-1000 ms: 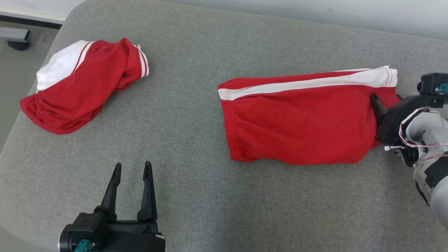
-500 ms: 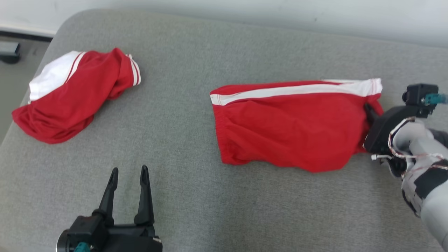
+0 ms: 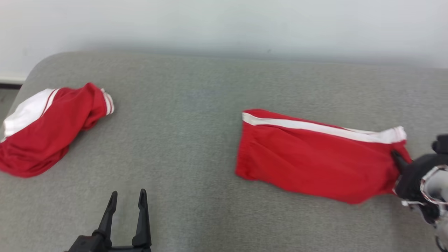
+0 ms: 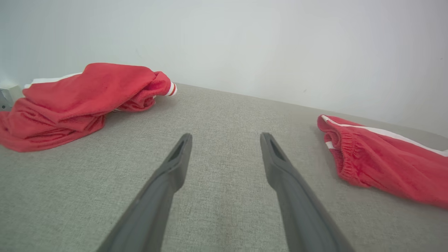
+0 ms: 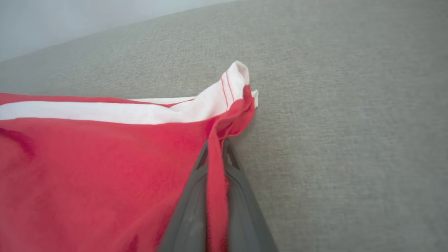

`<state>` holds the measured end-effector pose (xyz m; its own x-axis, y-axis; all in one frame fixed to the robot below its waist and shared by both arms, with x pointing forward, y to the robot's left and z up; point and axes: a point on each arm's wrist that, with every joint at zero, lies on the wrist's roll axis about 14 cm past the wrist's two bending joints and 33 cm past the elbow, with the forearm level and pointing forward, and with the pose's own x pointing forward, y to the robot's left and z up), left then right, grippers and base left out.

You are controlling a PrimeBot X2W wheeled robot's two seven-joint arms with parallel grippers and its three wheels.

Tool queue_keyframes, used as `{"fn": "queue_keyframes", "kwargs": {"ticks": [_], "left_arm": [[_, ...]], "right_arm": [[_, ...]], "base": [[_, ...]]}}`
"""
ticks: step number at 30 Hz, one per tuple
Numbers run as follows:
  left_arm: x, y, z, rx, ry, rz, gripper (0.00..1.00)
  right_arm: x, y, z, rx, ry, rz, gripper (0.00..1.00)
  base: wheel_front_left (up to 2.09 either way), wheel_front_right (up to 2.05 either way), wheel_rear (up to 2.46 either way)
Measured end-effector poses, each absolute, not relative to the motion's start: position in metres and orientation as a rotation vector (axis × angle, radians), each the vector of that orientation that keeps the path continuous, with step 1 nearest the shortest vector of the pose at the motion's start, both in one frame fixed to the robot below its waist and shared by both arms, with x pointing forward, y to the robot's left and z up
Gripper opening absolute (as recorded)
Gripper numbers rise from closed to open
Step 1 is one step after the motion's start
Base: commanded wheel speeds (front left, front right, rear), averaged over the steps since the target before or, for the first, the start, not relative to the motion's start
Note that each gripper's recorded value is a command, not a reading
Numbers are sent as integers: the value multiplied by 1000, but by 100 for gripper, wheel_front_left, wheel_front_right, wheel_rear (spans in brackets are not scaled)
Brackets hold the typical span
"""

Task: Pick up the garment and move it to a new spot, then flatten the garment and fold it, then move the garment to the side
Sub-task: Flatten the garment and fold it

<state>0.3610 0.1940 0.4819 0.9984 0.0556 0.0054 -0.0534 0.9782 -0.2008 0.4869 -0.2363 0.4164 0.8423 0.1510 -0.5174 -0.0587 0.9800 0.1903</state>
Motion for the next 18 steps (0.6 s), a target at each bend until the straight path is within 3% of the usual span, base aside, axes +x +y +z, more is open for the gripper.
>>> {"fn": "queue_keyframes", "kwargs": {"ticks": [7, 18], "left_arm": [[366, 178, 488, -210, -28, 0, 100], [365, 176, 489, -197, -31, -12, 100]], "right_arm": [[455, -310, 427, 109, 550, -39, 0], [463, -273, 450, 187, 469, 45, 0]], "base": [[0, 0, 0], [0, 0, 0]]}}
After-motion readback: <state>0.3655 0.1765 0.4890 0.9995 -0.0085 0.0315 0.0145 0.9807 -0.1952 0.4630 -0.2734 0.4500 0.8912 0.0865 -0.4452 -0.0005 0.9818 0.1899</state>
